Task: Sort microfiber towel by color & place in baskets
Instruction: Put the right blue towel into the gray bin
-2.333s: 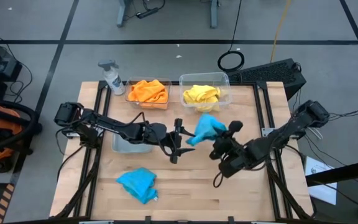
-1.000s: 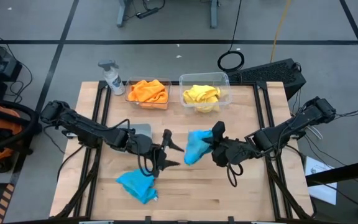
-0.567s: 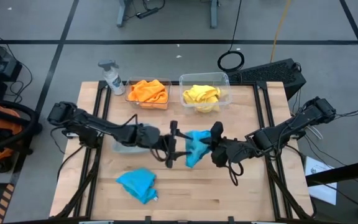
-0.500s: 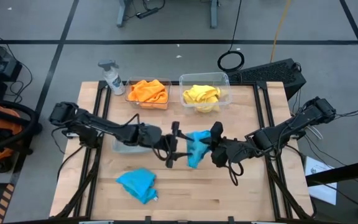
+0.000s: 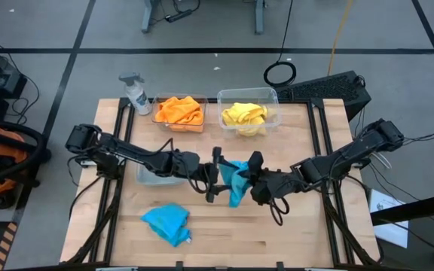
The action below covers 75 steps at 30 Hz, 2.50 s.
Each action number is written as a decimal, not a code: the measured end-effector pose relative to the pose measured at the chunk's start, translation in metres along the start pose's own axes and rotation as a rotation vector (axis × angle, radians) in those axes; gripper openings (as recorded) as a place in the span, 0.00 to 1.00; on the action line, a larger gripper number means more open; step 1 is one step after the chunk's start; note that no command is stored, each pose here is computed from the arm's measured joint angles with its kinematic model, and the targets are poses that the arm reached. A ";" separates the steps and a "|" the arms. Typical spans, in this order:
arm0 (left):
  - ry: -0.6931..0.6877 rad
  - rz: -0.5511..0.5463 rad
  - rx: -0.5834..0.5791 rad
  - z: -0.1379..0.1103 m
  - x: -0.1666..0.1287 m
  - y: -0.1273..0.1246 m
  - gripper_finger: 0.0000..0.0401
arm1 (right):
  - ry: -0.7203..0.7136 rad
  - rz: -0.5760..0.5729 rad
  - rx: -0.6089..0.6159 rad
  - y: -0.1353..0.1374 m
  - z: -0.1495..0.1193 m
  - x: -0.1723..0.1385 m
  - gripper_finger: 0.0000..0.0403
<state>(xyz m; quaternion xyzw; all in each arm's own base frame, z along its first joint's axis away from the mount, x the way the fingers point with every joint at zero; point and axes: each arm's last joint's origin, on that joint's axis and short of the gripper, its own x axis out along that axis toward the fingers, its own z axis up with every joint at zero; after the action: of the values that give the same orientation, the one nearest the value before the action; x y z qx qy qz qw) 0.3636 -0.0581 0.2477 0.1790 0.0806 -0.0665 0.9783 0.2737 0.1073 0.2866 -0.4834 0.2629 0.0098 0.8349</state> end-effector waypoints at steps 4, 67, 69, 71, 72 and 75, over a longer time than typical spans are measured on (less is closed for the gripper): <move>0.014 0.000 0.029 -0.004 0.002 -0.001 0.84 | 0.024 -0.006 -0.052 0.003 0.000 0.007 0.05; 0.975 0.201 -0.324 0.002 -0.185 -0.008 0.14 | 0.264 -0.031 0.670 0.017 -0.021 0.000 0.52; 1.021 0.211 -0.320 -0.006 -0.188 -0.010 0.14 | 0.261 -0.032 0.672 0.017 -0.021 0.000 0.51; 1.051 0.212 -0.308 -0.017 -0.188 -0.014 0.14 | 0.258 -0.033 0.674 0.017 -0.021 0.001 0.50; 1.072 0.216 -0.306 -0.023 -0.189 -0.016 0.14 | 0.257 -0.033 0.675 0.017 -0.021 0.001 0.50; 1.094 0.230 -0.313 -0.040 -0.187 -0.019 0.14 | 0.253 -0.035 0.679 0.017 -0.020 0.001 0.50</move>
<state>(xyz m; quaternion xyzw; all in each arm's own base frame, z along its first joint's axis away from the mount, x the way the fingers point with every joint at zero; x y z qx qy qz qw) 0.1719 -0.0428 0.2386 0.0483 0.5631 0.1552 0.8102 0.2611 0.0998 0.2648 -0.1804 0.3444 -0.1521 0.9087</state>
